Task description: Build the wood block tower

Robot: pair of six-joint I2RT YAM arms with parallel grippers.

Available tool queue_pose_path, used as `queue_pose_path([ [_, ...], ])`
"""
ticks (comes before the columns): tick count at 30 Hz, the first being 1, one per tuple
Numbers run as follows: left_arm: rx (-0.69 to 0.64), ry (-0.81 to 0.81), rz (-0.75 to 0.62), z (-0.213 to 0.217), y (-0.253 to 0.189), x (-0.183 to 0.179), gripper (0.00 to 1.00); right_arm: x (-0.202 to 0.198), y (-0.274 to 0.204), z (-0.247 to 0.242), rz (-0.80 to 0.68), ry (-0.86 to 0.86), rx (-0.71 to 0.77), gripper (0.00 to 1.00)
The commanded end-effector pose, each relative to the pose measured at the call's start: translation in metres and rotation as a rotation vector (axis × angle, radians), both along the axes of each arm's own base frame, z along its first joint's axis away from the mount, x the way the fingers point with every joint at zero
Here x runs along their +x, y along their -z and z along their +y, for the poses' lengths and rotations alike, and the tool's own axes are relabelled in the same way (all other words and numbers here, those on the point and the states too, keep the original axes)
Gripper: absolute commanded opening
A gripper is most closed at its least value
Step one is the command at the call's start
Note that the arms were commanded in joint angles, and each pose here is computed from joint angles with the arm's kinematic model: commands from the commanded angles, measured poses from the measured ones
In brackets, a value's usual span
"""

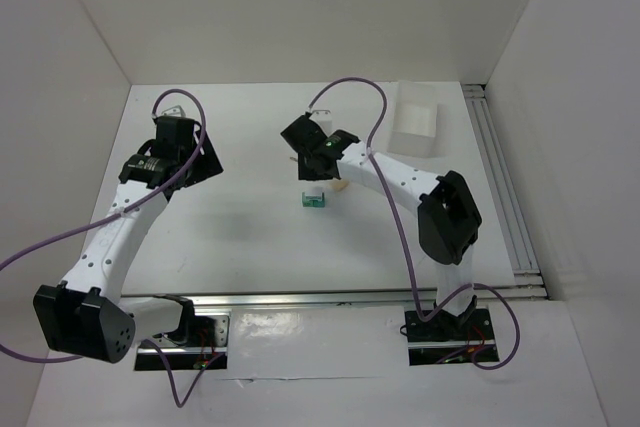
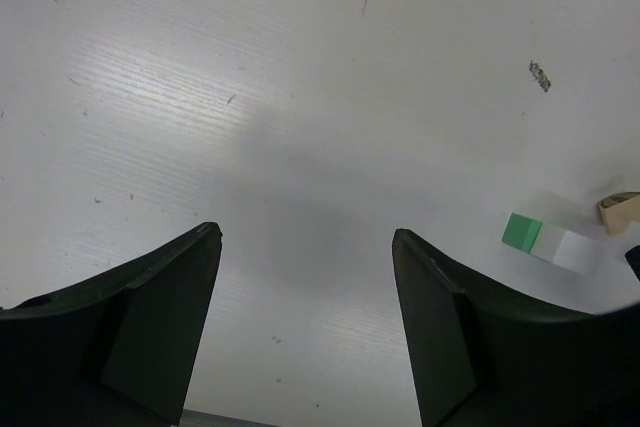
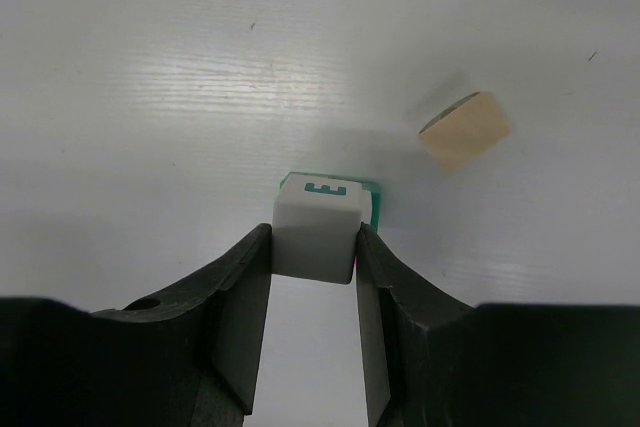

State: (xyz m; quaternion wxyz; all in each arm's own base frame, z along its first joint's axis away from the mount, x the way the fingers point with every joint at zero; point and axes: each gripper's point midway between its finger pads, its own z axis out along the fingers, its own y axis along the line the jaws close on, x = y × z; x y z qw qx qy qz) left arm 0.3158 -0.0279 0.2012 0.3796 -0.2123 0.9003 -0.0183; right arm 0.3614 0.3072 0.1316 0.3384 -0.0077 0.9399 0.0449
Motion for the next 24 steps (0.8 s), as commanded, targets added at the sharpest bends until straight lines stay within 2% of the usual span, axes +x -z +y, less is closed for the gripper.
queue_pose_path([
  [1, -0.005, 0.010, -0.026, 0.000, -0.005, 0.003, 0.82, -0.002, -0.002, 0.003, -0.016, 0.034, 0.013, 0.31],
  [9, -0.005, 0.010, -0.026, 0.000, -0.005, 0.003, 0.82, -0.006, -0.002, 0.003, -0.030, 0.065, 0.046, 0.31],
  [24, -0.005, 0.010, -0.026, 0.000, -0.004, 0.001, 0.82, -0.018, 0.013, 0.006, 0.011, 0.041, 0.014, 0.31],
])
